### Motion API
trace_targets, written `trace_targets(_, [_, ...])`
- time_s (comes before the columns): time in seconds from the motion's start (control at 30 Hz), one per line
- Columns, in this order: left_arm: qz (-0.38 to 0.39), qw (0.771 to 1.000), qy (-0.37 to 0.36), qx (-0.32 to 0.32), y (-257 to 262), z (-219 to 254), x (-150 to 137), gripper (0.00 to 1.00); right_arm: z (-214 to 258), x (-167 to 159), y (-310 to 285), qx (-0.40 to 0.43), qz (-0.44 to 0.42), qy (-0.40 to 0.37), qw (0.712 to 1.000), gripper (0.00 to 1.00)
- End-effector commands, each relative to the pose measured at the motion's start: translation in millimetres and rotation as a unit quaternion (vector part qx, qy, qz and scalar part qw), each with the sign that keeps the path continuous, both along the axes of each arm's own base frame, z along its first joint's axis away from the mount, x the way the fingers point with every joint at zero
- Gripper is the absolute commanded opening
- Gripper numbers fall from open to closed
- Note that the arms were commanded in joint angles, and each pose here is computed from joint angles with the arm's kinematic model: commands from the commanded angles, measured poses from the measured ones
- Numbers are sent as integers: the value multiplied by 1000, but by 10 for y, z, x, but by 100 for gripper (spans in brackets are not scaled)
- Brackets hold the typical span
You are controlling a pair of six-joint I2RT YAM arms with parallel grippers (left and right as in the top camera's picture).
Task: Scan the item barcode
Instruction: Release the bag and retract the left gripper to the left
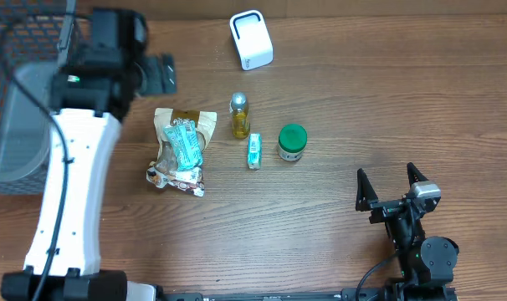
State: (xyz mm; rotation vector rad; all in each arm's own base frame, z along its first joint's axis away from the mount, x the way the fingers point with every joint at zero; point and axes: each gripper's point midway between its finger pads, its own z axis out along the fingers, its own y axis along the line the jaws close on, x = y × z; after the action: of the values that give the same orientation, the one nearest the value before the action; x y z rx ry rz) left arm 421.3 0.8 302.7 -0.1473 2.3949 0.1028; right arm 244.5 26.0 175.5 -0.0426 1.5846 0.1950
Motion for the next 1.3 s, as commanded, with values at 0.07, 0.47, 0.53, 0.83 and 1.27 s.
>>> trace_targets(0.07, [21, 998, -53, 23, 363, 435, 42, 100, -29, 1, 15, -1, 3, 0, 1000, 100])
trace_targets(0.47, [61, 998, -16, 23, 704, 247, -59, 100, -29, 1, 15, -1, 3, 0, 1000, 100])
trace_targets(0.53, [60, 998, -16, 23, 702, 246, -59, 99, -30, 1, 14, -1, 3, 0, 1000, 100])
trace_targets(0.83, [60, 998, -16, 23, 702, 247, -59, 99, -30, 1, 15, -1, 3, 0, 1000, 100])
trace_targets(1.27, [60, 998, -16, 23, 702, 246, -59, 100, -29, 1, 15, -1, 3, 0, 1000, 100])
